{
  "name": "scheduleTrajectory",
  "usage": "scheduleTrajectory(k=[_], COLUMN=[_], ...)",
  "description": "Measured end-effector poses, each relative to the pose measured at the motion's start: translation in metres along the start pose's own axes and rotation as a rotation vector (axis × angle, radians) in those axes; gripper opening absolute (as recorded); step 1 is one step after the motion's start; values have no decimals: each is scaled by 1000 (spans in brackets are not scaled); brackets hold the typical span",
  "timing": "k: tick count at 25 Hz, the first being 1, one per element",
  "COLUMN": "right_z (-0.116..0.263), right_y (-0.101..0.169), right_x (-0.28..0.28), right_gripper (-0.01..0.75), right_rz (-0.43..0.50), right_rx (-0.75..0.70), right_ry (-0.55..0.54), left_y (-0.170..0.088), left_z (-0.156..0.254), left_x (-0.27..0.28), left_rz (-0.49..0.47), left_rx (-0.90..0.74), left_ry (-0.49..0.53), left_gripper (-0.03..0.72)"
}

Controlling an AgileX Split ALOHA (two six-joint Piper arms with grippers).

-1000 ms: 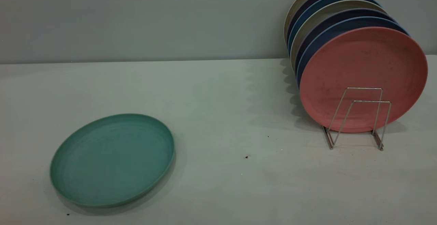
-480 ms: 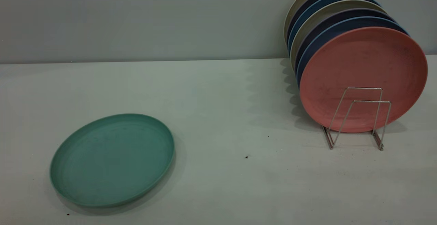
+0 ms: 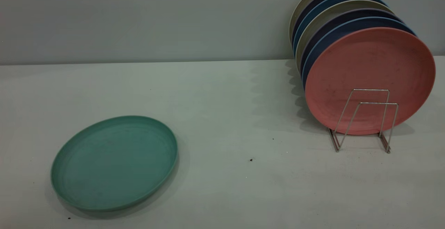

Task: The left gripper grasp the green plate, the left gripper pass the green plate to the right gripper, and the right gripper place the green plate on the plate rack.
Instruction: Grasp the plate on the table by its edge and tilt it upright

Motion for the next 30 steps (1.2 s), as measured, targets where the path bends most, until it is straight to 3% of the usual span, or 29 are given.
scheduleTrajectory(k=[5, 12, 19, 24, 30], right_z=[-33, -96, -121, -121, -112], right_y=[0, -10, -2, 31, 100], right_x=[-6, -50, -122, -172, -215], right_gripper=[405, 487, 511, 511, 511], right_rz=[-27, -40, -142, -321, -528], right_rx=[-18, 3, 49, 74, 116], right_ry=[5, 121, 190, 223, 249], left_y=[4, 2, 7, 12, 23], left_z=[-46, -113, -148, -154, -132], left_x=[-13, -71, -141, -186, -243], left_rz=[-11, 79, 124, 126, 107], left_rx=[53, 24, 52, 99, 147], left_ry=[-3, 222, 340, 409, 546], left_gripper=[591, 591, 591, 591, 591])
Point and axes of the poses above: a point on each arm's last joint axis where the gripper is mounted, x pointing back along that axis away from the gripper, y along the wrist's bending axis when the last joint is at zero, z = x × y, the point moved 5 cm from there along -x, pointing out along that axis toward the gripper, and after that the axes turned 3 degrees about x, right-handed, at the moved point
